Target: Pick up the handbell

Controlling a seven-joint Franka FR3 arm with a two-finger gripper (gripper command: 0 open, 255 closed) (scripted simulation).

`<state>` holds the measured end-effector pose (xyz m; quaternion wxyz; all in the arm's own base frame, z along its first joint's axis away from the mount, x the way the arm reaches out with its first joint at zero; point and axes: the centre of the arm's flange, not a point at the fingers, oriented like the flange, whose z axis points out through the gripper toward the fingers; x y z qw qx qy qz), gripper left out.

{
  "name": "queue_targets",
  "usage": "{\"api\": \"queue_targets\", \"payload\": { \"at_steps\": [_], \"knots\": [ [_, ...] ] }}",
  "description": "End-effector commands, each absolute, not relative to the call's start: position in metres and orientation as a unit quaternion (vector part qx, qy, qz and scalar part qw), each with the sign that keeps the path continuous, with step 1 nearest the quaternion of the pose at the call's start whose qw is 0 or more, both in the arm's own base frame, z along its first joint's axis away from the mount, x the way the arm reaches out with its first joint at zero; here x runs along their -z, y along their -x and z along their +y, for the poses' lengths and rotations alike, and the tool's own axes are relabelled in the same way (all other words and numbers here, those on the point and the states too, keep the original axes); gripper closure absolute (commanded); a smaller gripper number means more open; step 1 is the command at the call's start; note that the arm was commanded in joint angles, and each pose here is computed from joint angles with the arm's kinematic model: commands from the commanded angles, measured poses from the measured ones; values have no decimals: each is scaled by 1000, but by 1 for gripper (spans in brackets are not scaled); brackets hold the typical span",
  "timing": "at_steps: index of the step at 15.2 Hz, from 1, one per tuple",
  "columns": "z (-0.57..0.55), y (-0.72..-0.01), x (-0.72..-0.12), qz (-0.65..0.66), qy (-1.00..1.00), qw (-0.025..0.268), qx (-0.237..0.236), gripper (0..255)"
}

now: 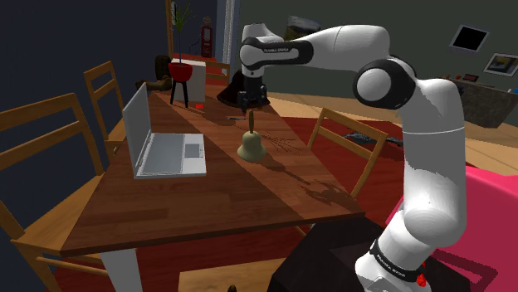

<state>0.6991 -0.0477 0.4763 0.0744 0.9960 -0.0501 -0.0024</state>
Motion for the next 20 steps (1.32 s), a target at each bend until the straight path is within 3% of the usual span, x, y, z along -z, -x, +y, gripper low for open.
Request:
{"api": "queue_targets", "payload": {
  "at_steps": [1, 6, 7, 20],
  "knots": [
    [-47, -700, -466, -50, -996, 75, 2, 0],
    [-47, -700, -447, -50, -996, 75, 2, 0],
    [-47, -699, -447, -50, -996, 75, 2, 255],
    [-47, -700, -468, -50, -996, 75, 2, 255]
  ]
}}
